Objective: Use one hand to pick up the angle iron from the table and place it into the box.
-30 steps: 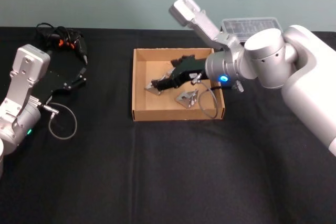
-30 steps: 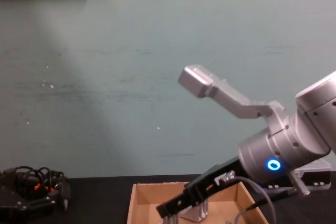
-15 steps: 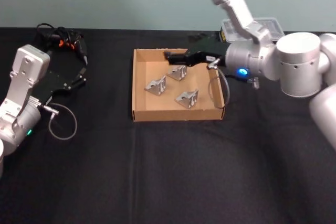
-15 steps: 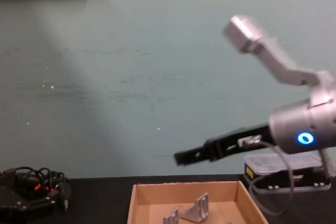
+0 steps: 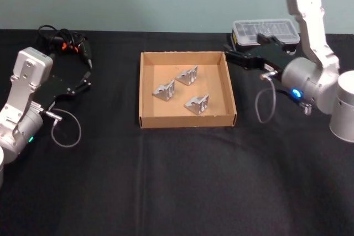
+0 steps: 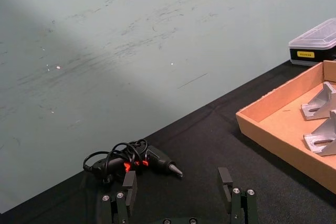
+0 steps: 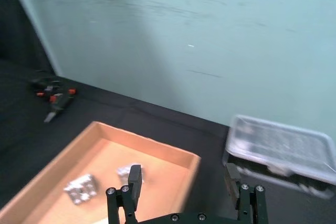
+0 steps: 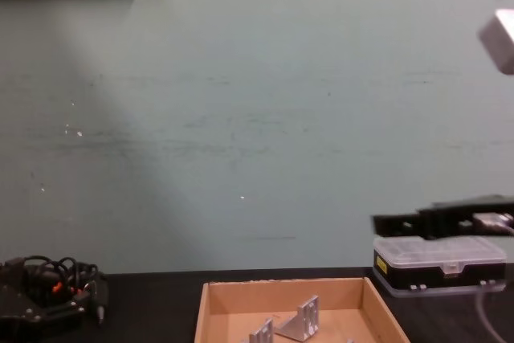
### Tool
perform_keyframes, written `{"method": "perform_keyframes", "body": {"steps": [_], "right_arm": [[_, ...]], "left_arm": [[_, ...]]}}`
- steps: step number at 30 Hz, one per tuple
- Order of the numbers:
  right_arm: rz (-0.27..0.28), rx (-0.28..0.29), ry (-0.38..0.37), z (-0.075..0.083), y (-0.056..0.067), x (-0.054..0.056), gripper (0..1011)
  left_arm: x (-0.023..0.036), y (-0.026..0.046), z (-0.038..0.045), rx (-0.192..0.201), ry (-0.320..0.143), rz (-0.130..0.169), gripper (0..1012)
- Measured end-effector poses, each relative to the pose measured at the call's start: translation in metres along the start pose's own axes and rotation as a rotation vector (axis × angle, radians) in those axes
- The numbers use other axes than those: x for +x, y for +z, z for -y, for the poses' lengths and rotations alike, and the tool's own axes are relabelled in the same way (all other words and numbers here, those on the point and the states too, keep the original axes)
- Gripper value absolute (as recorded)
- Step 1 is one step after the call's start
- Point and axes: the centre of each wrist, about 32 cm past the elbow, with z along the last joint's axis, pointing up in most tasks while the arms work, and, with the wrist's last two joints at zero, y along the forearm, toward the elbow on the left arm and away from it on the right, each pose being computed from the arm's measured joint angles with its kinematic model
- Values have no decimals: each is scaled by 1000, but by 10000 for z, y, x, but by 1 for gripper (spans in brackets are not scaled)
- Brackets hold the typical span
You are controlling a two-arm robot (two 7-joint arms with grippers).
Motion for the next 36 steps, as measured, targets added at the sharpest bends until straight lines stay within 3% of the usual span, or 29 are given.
{"method": "perform_keyframes", "body": {"steps": [14, 36], "right_arm": [[-51, -23, -191, 319, -377, -22, 1004], [-47, -18, -180, 300, -349, -19, 1004]], "left_arm": [[0, 0, 0, 0, 0, 0, 1000], [0, 0, 0, 0, 0, 0, 1000]]}}
